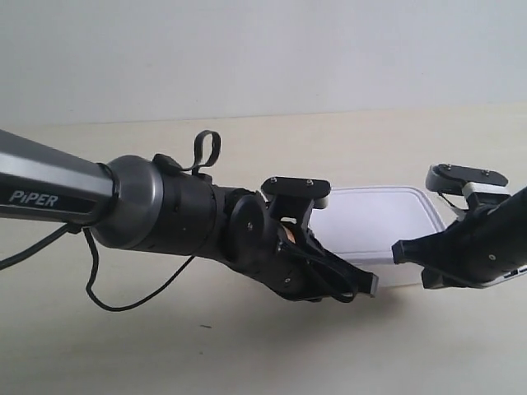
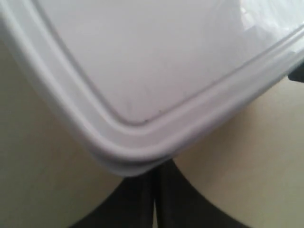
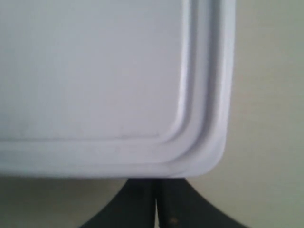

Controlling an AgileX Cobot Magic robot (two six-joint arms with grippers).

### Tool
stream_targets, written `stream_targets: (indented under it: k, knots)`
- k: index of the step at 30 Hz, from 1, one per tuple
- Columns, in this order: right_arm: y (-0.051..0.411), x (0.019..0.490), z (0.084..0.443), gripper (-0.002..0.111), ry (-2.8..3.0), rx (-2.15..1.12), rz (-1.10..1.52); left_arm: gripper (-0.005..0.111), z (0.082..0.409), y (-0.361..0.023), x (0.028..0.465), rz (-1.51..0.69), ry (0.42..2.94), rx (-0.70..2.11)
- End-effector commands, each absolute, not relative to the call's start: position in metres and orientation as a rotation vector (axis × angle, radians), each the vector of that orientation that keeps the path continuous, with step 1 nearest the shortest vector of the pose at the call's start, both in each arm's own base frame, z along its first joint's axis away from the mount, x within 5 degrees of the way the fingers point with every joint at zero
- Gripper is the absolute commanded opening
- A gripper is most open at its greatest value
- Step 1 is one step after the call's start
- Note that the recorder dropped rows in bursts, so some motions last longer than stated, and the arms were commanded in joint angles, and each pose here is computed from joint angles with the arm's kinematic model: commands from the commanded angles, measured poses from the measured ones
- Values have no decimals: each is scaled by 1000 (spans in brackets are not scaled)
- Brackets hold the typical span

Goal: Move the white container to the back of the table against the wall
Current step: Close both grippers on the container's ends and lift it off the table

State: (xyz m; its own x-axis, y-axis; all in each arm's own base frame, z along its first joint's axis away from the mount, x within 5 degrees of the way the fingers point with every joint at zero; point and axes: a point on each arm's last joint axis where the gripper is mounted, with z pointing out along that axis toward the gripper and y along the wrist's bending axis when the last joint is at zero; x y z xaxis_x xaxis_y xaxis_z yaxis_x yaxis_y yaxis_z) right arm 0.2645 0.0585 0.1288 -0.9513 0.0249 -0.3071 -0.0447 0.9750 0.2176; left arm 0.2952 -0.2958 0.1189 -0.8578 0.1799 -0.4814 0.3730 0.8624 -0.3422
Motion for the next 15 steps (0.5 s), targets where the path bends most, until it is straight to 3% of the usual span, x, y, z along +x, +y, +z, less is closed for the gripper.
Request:
stream_targets:
  k: [1, 9, 15]
  knots:
    - [61, 284, 135, 0, 2777, -23, 331, 0, 121, -294, 303, -594, 2561, 391]
    - [66, 305, 134, 0, 2784, -56, 347, 0, 107, -282, 319, -563, 2584, 329]
    - [69, 318, 134, 0, 2793, -77, 368, 0, 121, -286, 336, -581, 2528, 326]
